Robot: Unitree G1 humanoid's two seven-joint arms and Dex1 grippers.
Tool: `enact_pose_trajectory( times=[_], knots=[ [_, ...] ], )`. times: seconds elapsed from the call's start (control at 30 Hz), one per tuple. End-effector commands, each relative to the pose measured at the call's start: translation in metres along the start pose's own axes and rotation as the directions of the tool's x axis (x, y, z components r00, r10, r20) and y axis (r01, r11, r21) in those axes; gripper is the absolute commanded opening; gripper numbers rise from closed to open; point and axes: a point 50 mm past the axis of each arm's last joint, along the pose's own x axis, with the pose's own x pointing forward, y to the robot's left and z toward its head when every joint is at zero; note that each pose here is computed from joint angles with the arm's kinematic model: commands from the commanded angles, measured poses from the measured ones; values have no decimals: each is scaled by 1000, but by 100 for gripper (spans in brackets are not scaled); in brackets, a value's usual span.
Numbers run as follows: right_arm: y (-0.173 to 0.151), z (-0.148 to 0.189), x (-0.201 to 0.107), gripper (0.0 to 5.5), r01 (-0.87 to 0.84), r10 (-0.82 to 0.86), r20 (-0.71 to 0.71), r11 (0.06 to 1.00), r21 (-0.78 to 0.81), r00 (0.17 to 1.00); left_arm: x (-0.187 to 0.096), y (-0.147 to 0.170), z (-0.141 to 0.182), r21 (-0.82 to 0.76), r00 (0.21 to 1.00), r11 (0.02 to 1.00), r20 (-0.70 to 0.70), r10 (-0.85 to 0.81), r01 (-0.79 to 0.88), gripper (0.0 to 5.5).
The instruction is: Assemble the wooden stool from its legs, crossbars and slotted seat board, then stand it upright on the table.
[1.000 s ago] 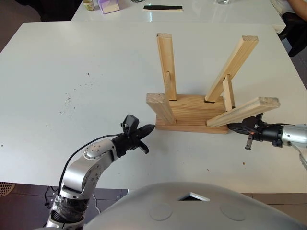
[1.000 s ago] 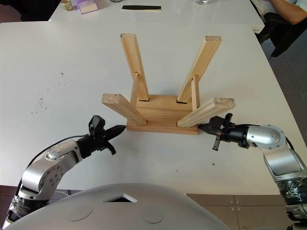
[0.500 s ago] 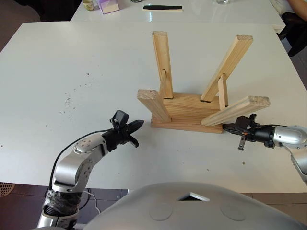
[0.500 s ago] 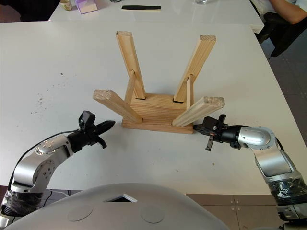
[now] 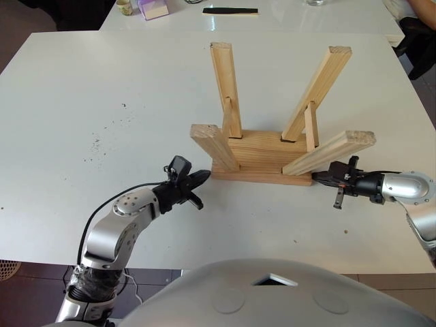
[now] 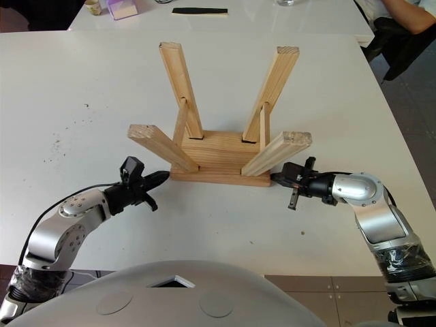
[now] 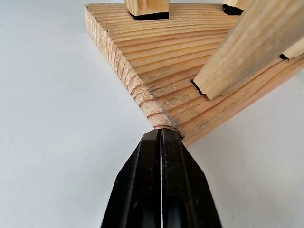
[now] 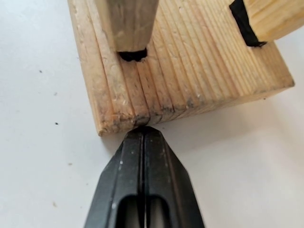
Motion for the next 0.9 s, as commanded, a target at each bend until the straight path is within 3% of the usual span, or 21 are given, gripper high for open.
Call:
enact_pose_trajectory(
  times=[0.03, 0.4, 0.77, 0.9],
  knots=[
    [32, 16, 17, 0, -118, 116, 111, 993, 9, 987, -10, -17, -12, -61, 995, 994, -30, -95, 93, 2],
    [44, 23, 9, 0, -125, 120, 130, 992, 29, 984, -41, -20, -14, -57, 995, 995, -53, -82, 79, 2],
    [40, 69, -43, 0, -96, 60, 329, 991, 95, 942, -80, -45, 36, 59, 973, 976, 79, -216, 211, 2],
    [41, 81, -48, 0, -87, 55, 352, 993, 75, 934, -86, -54, 47, 85, 962, 967, 109, -250, 241, 2]
  ],
)
